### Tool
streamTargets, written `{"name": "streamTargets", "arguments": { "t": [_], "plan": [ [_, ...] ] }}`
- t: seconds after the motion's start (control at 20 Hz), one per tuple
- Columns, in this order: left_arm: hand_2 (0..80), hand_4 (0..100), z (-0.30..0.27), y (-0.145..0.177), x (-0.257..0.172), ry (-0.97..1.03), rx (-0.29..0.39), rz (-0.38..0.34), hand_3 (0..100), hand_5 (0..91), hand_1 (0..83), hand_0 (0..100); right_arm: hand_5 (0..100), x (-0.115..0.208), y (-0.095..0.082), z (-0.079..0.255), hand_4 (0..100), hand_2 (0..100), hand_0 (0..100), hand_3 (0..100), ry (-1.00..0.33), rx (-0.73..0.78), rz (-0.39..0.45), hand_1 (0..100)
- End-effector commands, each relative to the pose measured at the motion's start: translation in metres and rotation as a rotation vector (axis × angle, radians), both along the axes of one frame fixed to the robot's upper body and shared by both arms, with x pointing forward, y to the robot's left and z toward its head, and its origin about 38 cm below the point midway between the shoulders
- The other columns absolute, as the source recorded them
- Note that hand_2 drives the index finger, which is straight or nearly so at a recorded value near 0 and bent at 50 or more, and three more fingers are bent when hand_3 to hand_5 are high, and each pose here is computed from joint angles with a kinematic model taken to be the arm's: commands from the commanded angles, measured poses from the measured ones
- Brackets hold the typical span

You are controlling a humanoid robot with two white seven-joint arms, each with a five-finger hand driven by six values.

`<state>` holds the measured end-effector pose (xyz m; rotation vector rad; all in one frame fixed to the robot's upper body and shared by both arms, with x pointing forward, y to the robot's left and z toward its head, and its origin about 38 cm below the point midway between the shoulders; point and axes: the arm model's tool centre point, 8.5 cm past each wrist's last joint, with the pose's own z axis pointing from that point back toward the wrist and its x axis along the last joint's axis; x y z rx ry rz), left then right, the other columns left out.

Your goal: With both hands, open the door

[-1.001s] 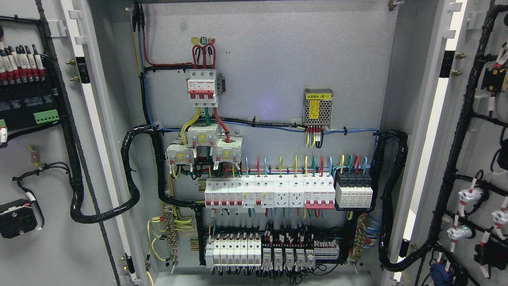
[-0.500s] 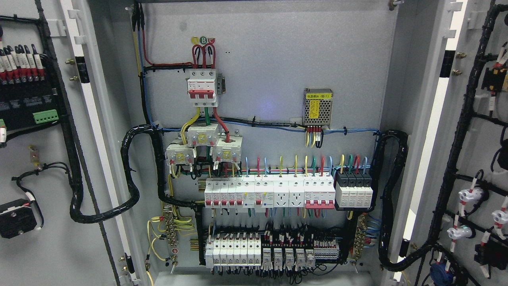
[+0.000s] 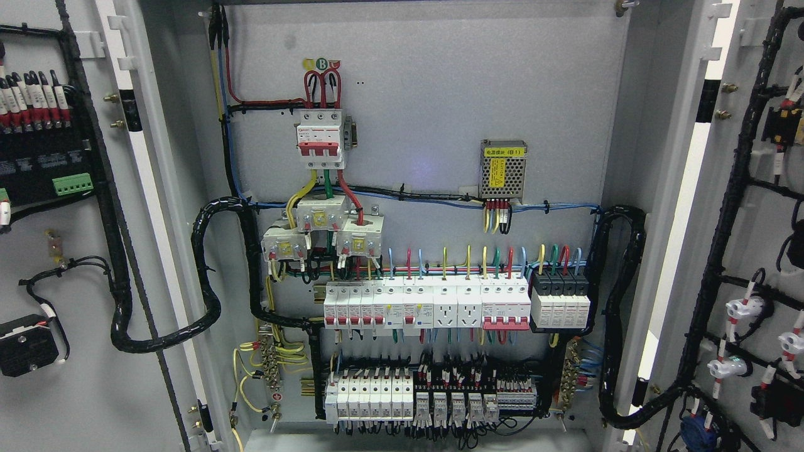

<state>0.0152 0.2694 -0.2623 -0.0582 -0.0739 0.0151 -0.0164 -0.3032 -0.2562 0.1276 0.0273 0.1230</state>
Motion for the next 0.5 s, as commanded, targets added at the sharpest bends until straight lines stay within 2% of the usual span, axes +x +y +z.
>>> {"name": "streamTargets", "arguments": {
  "t": [0.0, 0.15, 0.45],
  "plan": [
    [0.0, 0, -0.0018, -0.0261, -0.0144, 0.053, -0.032, -0.053, 0, 0.0, 0.0, 0, 0, -0.0241, 0.0295, -0.0019, 0, 0, 38, 0, 0.099, 0.033, 0.006, 0],
    [0.0, 0, -0.0018, -0.0262, -0.0140, 0.049, -0.032, -0.057, 0, 0.0, 0.0, 0, 0, -0.0242, 0.0384, -0.0026, 0, 0, 38, 0, 0.099, 0.047, 0.007, 0],
    [0.0, 0, -0.0019, -0.0321, -0.0124, 0.037, -0.049, -0.050, 0, 0.0, 0.0, 0, 0, -0.0242, 0.0385, -0.0026, 0, 0, 38, 0, 0.099, 0.048, 0.007, 0]
  ]
}}
